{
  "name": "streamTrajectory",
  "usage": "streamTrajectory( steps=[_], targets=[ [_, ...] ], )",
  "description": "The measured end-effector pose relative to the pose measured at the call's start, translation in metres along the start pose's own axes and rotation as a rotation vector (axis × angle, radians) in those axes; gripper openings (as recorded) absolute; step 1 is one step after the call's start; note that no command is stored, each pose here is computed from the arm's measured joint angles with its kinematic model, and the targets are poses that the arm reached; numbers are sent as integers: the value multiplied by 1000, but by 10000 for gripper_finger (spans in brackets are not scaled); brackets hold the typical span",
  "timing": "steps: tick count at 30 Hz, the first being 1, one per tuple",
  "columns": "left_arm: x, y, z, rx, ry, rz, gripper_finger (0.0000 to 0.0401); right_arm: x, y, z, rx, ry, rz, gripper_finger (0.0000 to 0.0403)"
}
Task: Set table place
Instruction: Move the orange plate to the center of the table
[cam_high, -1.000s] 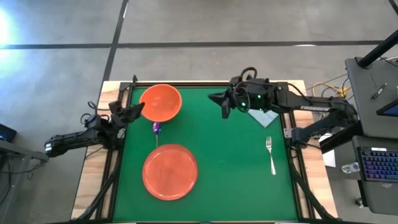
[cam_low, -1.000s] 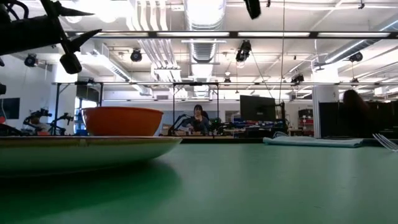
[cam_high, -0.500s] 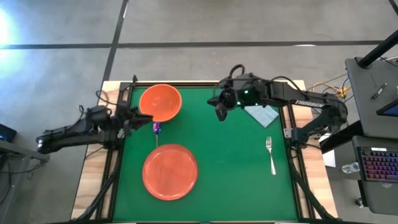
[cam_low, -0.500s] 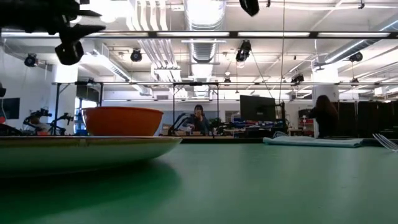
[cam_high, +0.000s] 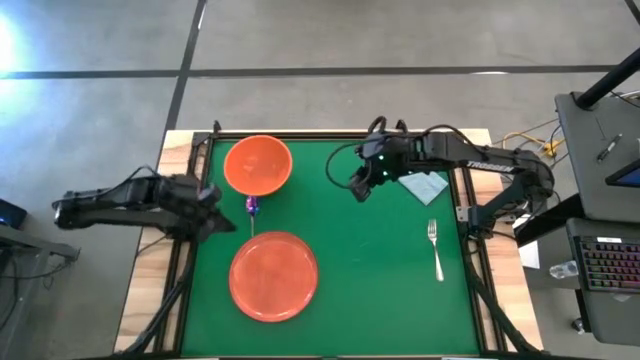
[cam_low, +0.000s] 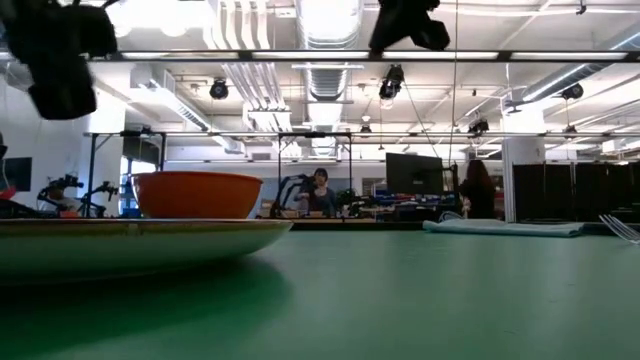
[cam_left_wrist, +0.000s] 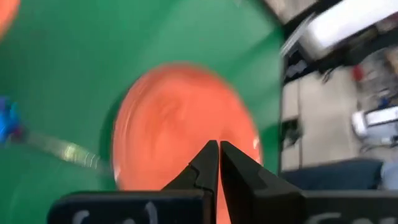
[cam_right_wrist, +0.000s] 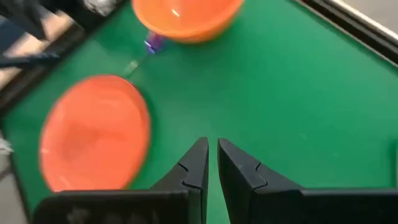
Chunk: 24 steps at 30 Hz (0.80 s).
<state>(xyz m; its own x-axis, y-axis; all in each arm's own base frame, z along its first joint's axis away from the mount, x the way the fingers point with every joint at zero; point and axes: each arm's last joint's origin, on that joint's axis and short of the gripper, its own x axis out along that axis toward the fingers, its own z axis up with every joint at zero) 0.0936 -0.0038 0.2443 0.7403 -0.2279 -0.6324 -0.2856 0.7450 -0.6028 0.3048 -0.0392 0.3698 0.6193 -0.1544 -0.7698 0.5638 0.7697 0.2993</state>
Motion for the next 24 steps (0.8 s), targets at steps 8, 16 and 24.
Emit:
streamTrajectory(
  steps=[8,16,24],
  targets=[
    [7,-6,-19,86,149,87,0,22,-5,-23,38,101,-57,28],
    [23,-9,-42,221,352,240,0,43,-6,-47,62,166,-85,28],
    [47,-13,-65,330,539,310,0,57,-6,-54,97,133,-58,28]
  ],
)
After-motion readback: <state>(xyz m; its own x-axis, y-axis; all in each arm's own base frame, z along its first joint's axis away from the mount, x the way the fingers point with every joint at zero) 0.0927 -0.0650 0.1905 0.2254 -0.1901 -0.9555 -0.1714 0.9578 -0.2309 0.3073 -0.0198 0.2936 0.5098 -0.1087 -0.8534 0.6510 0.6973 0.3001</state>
